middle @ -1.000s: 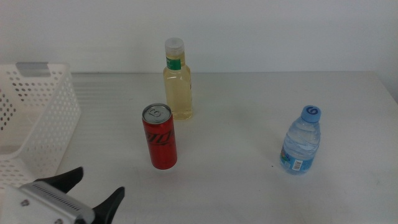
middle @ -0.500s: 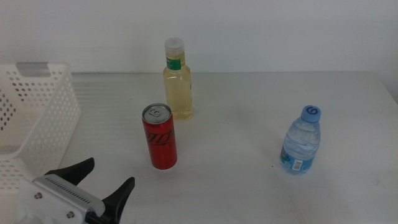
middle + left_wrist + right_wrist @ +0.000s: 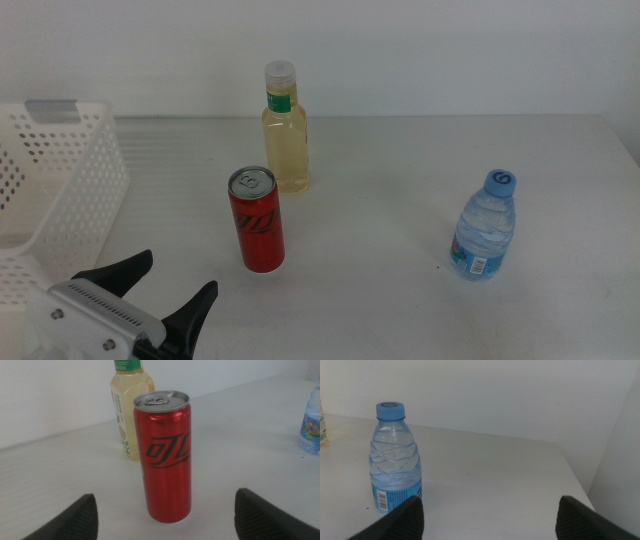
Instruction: Use arms to grab the bottles and put them into the dustbin to the left of the table.
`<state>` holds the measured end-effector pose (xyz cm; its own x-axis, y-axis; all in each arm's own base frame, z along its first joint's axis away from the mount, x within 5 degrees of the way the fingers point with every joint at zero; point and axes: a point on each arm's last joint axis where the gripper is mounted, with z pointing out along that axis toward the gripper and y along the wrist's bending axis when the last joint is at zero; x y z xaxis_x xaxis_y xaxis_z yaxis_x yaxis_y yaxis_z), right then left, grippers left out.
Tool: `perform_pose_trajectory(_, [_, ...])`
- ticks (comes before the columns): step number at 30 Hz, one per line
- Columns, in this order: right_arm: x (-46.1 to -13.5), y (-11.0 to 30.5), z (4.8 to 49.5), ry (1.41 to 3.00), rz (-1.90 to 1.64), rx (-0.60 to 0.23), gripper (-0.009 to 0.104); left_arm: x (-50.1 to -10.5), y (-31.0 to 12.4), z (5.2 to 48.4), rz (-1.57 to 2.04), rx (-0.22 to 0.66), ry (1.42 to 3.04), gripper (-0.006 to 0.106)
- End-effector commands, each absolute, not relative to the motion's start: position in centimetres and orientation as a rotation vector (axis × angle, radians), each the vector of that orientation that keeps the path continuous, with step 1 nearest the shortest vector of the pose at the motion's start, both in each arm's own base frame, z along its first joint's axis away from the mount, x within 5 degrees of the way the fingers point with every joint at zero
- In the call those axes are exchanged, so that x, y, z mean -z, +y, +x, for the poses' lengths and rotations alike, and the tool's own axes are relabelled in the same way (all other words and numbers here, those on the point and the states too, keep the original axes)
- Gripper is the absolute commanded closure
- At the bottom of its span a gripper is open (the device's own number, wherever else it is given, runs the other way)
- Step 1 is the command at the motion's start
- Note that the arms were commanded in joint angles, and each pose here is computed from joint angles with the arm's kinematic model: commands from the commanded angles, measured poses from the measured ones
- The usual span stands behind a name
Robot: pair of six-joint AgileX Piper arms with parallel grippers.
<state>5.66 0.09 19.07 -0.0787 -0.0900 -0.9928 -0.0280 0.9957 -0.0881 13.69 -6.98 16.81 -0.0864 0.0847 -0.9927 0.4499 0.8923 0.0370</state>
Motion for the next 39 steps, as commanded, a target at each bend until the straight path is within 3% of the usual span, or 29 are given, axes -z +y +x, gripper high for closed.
perform_pose_trajectory(1, [-20.2,0.1,5.4,1.539,-0.103,0.076,0.011,-17.5,-7.0,13.4,0.398,0.351,1.561,0.010])
perform_pose_trajectory(10, [-20.2,0.1,5.4,1.539,-0.103,0.076,0.011,-17.6,-7.3,14.1,0.383,0.353,1.557,0.010])
perform_pose_trajectory(39, [-20.2,0.1,5.4,1.539,-0.103,0.076,0.011,-16.3,-12.9,24.4,0.354,0.405,1.517,0.010])
